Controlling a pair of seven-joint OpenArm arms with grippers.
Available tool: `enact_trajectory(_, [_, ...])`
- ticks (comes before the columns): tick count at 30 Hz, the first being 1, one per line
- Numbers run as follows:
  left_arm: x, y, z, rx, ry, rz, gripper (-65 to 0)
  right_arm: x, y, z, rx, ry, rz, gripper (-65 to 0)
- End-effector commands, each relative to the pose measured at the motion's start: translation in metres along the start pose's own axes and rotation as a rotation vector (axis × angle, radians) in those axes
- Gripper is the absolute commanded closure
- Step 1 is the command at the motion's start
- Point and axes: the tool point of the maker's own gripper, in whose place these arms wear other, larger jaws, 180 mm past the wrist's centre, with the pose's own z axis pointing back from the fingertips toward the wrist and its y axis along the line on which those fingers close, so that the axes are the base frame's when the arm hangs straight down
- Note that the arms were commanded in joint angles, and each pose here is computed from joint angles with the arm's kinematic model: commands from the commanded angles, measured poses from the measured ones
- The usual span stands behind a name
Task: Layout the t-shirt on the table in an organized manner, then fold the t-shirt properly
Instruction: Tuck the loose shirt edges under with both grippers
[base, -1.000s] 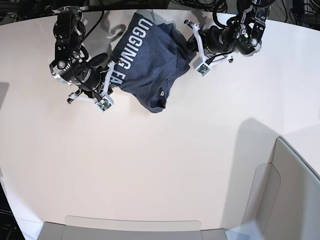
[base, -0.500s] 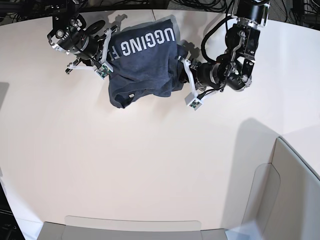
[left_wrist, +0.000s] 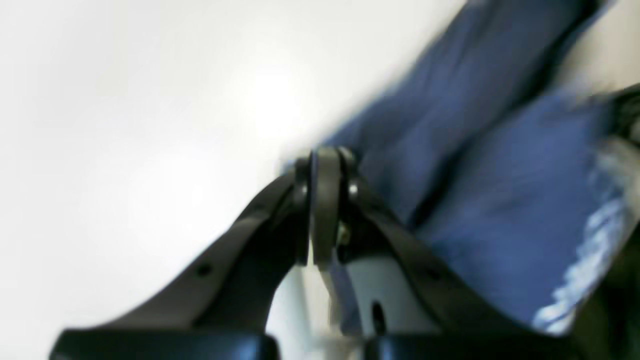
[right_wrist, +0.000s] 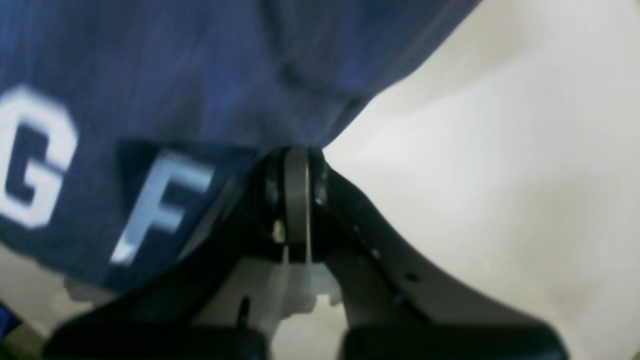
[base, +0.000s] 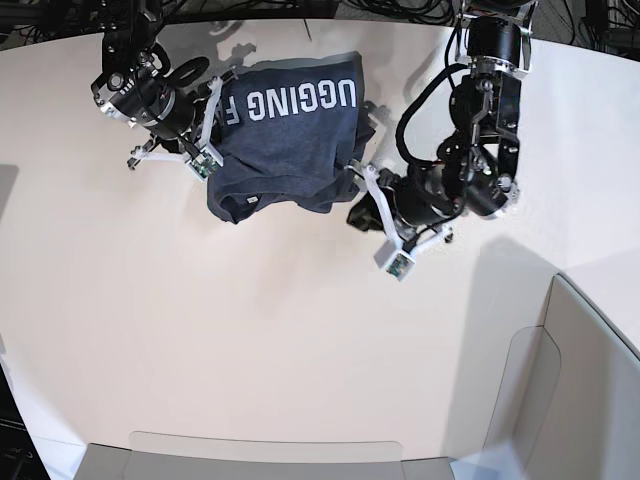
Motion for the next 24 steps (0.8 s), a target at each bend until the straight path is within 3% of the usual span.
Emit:
enact_trajectory(1, [0.025,0.003,0.016,0.028,-0.086,-0.030,0.0,0.016,-0.013,0.006,-0.038,-0.052,0.003,0.0])
enact_trajectory(5, [0.039,0.001,0.039,0.012,-0.164,-0.024,0.0,0.034,-0.027,0.009,-0.083,-0.118,-0.074,0.0])
enact_trajectory(7, [0.025,-0.010,0.046,-0.076,-0.166,0.034,0.0,0.040,-0.022,0.009,-0.056,-0.148,-0.096,0.0])
enact_trajectory(11, [0.011,-0.032,0.067,-0.285,-0.216,0.120,0.0,0.063,0.003,0.014,0.094,-0.278,-0.157,0.0])
enact_trajectory(16, [-0.008,-0.044,0.076,-0.370,-0.203,0.191,0.0,0.089,0.028,0.037,0.312,-0.455,-0.227,0.0])
enact_trajectory(20, [-0.018,-0.063,0.062,-0.440,-0.152,0.208,0.0,0.089,0.039,0.049,0.412,-0.498,-0.258,0.0])
enact_trajectory(24, [-0.026,-0.074,0.039,-0.513,-0.088,0.249,0.0,0.075,0.050,0.047,0.439,-0.464,-0.292,0.0])
